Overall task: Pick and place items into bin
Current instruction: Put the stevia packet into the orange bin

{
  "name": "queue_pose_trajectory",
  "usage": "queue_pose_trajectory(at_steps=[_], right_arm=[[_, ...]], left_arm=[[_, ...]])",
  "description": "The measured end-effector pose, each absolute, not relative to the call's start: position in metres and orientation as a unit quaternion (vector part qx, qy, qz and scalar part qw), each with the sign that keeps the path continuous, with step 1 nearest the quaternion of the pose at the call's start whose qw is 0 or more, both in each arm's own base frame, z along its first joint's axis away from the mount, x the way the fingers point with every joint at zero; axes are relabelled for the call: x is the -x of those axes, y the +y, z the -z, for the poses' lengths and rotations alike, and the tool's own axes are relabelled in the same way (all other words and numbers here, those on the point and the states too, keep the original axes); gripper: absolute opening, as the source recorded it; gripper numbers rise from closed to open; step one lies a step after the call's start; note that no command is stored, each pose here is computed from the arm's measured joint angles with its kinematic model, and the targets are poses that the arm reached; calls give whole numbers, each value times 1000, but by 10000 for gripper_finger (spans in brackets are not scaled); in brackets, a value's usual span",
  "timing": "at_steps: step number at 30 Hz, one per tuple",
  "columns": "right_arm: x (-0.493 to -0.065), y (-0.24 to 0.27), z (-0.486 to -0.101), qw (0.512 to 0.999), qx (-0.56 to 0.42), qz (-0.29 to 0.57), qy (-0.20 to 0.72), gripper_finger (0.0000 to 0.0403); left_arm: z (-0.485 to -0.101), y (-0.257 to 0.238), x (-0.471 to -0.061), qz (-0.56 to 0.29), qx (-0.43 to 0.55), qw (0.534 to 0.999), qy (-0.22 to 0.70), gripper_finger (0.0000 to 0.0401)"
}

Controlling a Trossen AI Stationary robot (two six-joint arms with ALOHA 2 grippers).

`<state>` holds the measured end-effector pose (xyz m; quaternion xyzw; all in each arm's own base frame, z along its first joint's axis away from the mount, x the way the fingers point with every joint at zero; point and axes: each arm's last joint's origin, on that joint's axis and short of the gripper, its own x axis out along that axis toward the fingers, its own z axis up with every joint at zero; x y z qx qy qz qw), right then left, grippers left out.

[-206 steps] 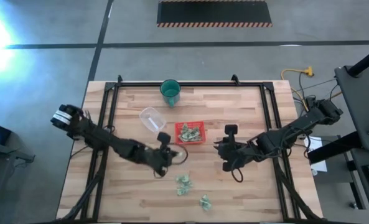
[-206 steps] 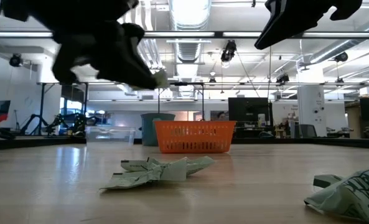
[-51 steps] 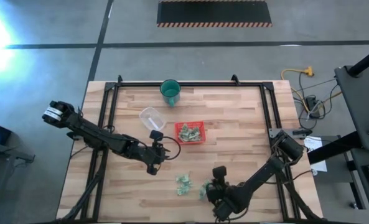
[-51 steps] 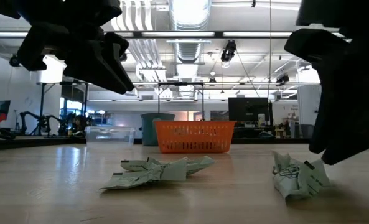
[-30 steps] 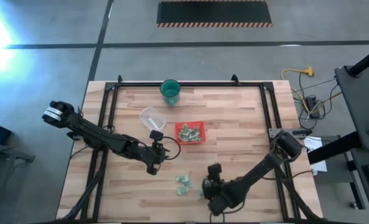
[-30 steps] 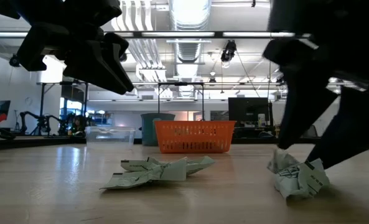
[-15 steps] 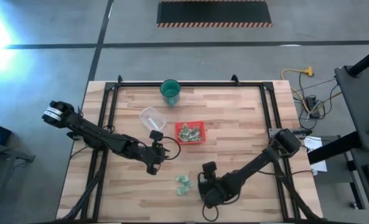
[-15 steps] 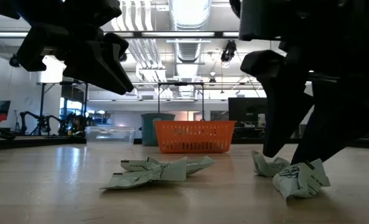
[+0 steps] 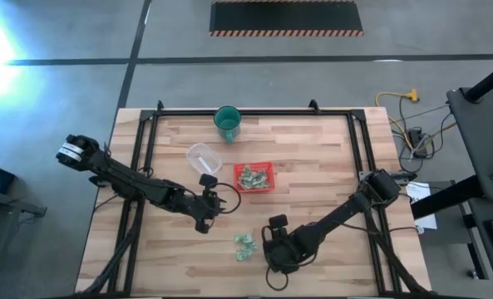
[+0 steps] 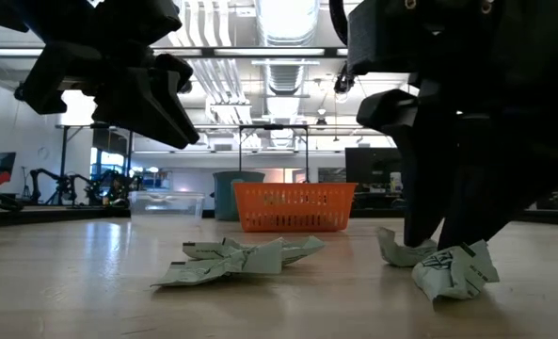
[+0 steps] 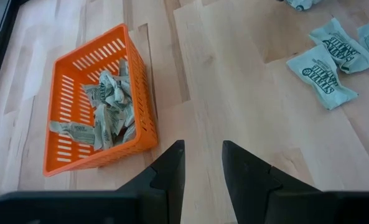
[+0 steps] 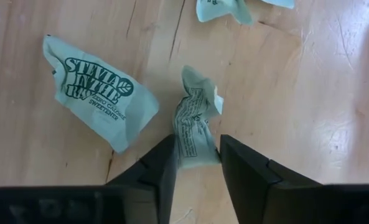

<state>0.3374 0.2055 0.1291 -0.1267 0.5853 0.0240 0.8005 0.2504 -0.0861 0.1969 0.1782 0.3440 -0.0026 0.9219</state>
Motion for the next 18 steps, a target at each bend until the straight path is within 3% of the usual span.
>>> queue_pose_trajectory(at_steps=[10, 18], right_arm=[[-337, 206, -129, 799, 136, -25, 585, 48], [-333, 200, -140, 800, 150, -7, 580, 22]], left_arm=[[-197, -86, -250, 3, -178, 922, 344, 91], [-197, -86, -250, 3, -178, 922, 344, 91]])
